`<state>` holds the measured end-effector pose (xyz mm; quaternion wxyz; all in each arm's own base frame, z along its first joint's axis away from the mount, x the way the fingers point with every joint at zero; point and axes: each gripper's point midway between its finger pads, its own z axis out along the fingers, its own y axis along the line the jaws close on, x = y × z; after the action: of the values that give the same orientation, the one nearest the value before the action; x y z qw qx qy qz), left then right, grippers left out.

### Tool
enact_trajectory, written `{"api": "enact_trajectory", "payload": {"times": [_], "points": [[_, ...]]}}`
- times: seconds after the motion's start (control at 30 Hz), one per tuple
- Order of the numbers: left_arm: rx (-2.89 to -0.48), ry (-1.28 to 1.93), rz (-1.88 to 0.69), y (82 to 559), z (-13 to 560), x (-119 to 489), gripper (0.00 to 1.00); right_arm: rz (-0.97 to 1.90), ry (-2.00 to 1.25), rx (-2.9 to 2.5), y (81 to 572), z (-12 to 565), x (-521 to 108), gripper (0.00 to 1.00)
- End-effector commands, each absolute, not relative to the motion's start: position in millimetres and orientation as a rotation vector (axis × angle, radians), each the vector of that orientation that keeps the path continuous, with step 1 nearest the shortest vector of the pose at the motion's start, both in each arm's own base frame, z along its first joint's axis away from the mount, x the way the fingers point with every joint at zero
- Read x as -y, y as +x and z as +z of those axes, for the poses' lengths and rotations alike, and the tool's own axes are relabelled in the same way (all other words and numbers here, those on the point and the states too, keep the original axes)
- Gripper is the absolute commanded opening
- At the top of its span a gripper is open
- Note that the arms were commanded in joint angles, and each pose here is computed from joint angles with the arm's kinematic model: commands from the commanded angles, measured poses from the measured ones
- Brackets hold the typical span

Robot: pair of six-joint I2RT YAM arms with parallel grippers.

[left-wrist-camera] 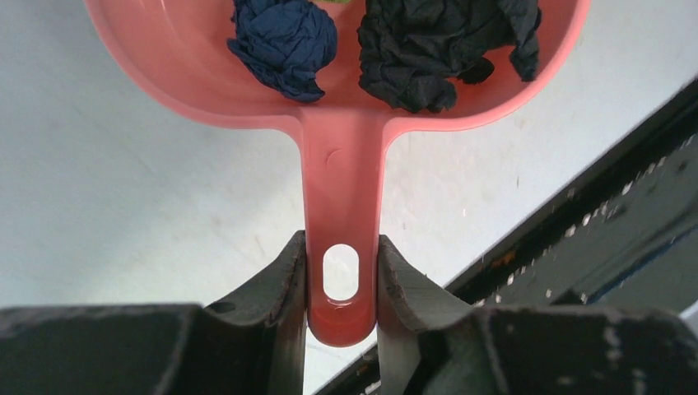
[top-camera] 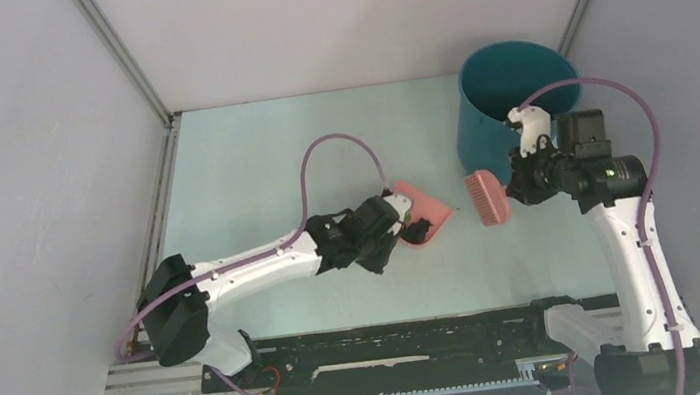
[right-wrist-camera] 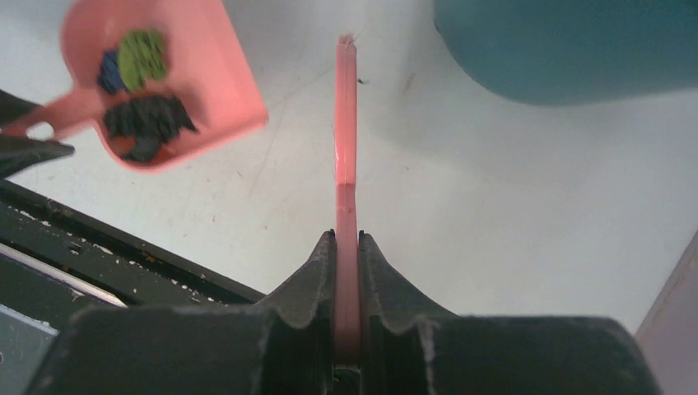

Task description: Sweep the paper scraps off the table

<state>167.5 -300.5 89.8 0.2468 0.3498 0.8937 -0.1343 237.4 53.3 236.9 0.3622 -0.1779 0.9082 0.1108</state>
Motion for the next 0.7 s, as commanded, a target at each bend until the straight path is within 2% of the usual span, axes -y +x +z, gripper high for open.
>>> {"api": "enact_trajectory", "payload": {"times": [0.0,0.17,0.4,0.67], "points": [[-2.346,0.883,-0.342,211.1,135.2,315.0,0.00,0.276,-0.439,-2.375,211.8,230.8,-34.0,0.00],[-2.303,0.811,-0.363,250.2,176.1,332.2,0.00,0.269,-0.430,-2.416,190.4,209.2,-24.0,0.00],[-2.218,0.772,-0.302,299.3,225.7,355.7,0.00,0.263,-0.412,-2.415,188.3,206.2,-17.0,0.00],[-2.146,0.728,-0.306,320.8,262.3,367.3,0.00,0.276,-0.431,-2.400,187.5,207.9,-19.3,0.00]]}}
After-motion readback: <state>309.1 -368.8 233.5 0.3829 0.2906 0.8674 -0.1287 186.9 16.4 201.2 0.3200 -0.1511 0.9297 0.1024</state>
